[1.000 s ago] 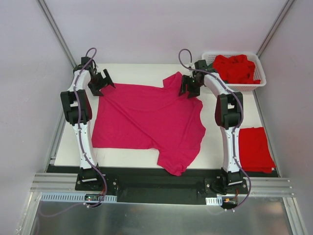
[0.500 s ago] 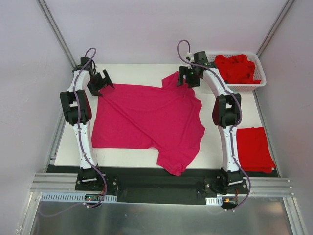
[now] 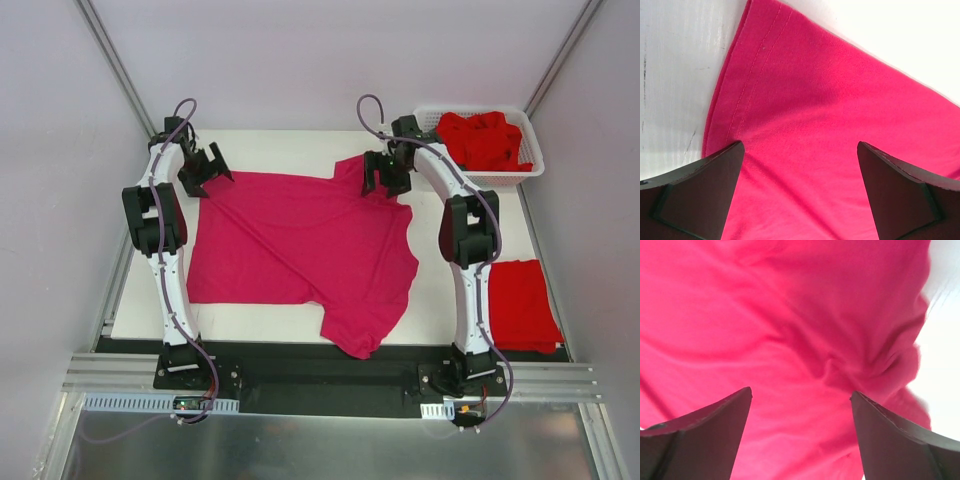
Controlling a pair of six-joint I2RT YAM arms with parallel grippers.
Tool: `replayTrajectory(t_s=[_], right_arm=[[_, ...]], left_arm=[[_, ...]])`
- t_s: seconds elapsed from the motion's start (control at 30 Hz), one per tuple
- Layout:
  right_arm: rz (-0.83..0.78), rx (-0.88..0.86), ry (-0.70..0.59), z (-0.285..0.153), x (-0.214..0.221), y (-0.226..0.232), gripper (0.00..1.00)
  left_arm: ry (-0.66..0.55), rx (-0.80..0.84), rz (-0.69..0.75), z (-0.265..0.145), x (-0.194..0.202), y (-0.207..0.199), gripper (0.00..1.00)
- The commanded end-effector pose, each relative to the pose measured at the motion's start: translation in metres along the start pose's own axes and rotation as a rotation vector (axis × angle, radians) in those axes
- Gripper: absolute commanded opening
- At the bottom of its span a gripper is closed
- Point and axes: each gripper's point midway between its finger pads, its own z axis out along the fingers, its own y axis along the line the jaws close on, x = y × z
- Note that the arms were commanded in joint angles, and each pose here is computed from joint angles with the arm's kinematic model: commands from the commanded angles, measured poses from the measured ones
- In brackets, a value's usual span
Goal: Fold and stack the t-shirts
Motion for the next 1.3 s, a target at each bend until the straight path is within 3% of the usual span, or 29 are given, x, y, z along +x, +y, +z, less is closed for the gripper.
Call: replayTrajectory(t_s=[0.0, 0.37, 0.77, 1.27], right_arm=[[-0.027, -0.003, -0.014, -0.032, 0.003, 0.011, 0.84], [-0.04, -0.011, 0.097, 0.006, 0.042, 0.011, 0.84], [-0.062, -0.066, -0.013, 0.038, -0.015, 0.018, 0.89], [-0.073, -0.051, -0.022, 0.032, -0.014, 0.017, 0.91]], left_arm=[[0.003, -0.056, 0.005, -0.01, 0.002, 0.019, 0.99], [0.002, -0.052, 0.007, -0.01, 0.001, 0.017, 0.99], [-0.011, -0.057, 0.005, -0.012, -0.005, 0.022, 0.99], [-0.028, 0.003, -0.013, -0.01, -0.02, 0.013, 0.98]])
